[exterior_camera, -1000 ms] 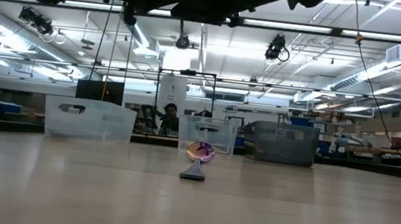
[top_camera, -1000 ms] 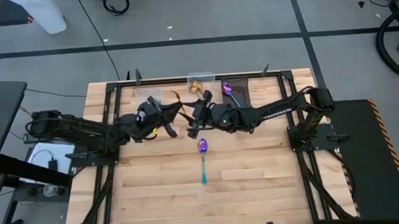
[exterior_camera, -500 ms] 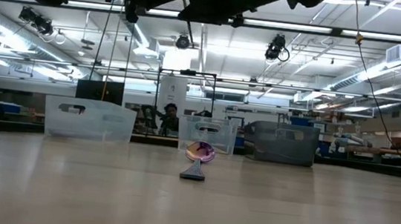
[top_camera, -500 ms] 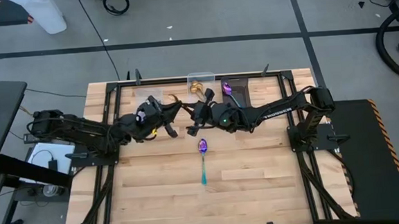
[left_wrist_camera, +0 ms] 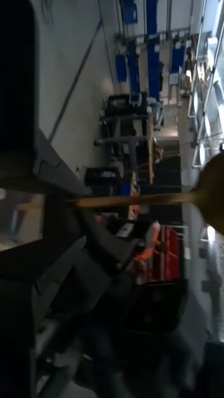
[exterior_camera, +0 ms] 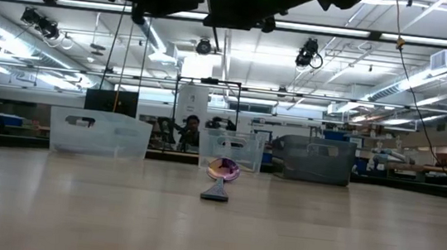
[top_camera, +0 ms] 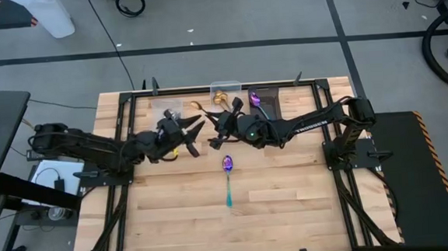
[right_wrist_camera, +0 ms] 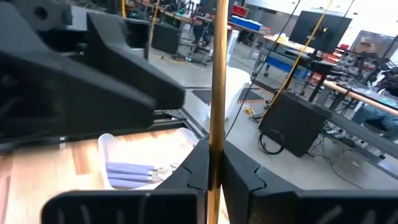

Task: Sort silverware by color (type)
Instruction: Put the gold spoon into the right transparent bin

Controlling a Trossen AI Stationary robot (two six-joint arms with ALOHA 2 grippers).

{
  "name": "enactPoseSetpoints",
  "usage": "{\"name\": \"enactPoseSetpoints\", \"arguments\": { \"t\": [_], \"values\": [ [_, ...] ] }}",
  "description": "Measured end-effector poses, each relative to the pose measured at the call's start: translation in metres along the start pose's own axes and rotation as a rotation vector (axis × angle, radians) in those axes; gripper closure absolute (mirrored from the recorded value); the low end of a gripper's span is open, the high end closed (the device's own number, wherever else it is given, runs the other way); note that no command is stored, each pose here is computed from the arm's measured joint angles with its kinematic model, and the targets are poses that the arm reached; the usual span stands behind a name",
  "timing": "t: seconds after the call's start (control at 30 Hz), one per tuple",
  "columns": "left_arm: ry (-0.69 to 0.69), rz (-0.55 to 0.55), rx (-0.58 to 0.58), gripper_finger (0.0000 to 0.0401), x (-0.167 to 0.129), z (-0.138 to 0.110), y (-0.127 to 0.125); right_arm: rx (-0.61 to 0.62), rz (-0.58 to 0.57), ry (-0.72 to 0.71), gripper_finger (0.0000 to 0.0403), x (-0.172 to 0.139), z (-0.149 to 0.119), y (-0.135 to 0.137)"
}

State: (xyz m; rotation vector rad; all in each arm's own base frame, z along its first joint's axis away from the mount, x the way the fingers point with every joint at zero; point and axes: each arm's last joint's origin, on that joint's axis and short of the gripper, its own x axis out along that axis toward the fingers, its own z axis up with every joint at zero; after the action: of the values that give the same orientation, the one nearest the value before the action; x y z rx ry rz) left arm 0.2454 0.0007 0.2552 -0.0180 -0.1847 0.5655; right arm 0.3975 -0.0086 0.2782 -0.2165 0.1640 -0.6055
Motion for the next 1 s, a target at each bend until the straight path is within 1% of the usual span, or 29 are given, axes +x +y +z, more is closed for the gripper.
{"name": "enactPoseSetpoints", "arguments": {
  "t": [0.13,0.23,0.37,0.6,0.8,1.0],
  "values": [
    [0.044,0.03,0.038,0.0268,-0.011,0.005,-0.002,0.007,-0.005,0.005,0.0371,0.001,-0.001,-0.002],
    [0.073,0.019,0.045,0.0267,-0.019,0.009,-0.003,0.024,-0.02,0.02,0.037,0.005,-0.003,-0.007],
    [0.131,0.001,0.048,0.0267,-0.027,0.01,-0.002,0.038,-0.032,0.074,0.0369,0.013,-0.011,-0.018],
    [0.25,-0.007,0.112,0.0267,-0.039,0.008,0.007,0.086,-0.02,0.172,0.0368,0.026,-0.026,-0.04],
    [0.306,0.01,0.063,0.0269,-0.049,0.011,0.016,0.152,0.001,0.248,0.0368,0.035,-0.037,-0.058],
    [0.367,0.049,0.034,0.0289,-0.055,0.01,0.027,0.221,-0.05,0.351,0.0368,0.04,-0.051,-0.078]
  ]
}}
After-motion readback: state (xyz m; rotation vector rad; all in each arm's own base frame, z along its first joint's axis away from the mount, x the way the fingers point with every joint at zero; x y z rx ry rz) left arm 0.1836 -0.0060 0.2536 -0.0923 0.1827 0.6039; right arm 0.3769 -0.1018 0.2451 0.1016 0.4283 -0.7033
